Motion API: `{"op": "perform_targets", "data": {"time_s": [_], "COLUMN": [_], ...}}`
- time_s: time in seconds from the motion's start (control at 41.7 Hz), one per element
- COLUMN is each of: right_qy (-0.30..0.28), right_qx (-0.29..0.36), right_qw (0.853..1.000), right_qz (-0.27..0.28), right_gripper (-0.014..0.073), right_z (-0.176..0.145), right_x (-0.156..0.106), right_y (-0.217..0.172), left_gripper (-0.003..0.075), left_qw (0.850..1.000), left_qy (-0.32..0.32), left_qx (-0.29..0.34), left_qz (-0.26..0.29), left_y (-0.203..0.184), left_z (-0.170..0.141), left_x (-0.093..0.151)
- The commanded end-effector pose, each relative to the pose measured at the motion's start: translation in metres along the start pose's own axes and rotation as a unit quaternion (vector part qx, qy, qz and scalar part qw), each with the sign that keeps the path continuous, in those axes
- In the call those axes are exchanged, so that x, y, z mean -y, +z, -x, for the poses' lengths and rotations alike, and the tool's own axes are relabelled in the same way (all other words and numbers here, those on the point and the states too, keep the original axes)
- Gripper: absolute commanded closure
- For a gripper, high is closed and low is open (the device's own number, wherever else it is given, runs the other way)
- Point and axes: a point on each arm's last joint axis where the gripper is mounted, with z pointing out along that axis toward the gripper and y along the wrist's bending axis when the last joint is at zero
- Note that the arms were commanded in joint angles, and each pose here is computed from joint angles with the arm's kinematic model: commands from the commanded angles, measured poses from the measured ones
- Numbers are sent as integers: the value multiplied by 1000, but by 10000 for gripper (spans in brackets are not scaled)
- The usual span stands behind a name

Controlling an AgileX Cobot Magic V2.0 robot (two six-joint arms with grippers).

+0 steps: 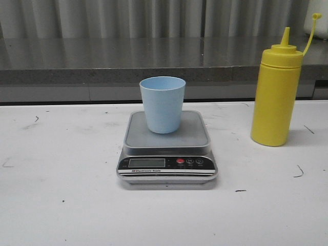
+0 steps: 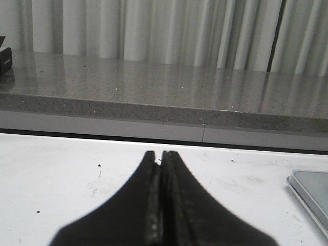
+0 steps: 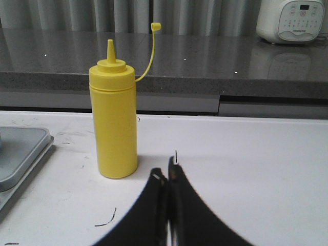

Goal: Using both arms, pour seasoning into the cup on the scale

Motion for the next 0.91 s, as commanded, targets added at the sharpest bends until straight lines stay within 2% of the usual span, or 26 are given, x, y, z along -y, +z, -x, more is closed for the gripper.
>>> {"op": "perform_targets", "data": {"time_s": [0.0,0.144,0.384,0.887], "right_qy": [3,35,35,-5], "right_qx": [68,72,72,72], "right_qw": [998,997,997,997], "right_qz": [4,4,4,4], "right_gripper": [663,663,663,663], "right_z": [13,14,14,14], "right_x": [-1,0,0,-1], "right_y": [-2,-3,-3,-3], "left_gripper": [740,740,740,740], "left_qw": [999,999,999,999], "left_qy": [-4,-4,-4,-4], "left_qx": [38,38,38,38], "left_qz": [-3,-3,-3,-3], "left_y": [-1,-1,-1,-1], "left_z": [0,0,0,0], "left_x": [0,0,0,0]}}
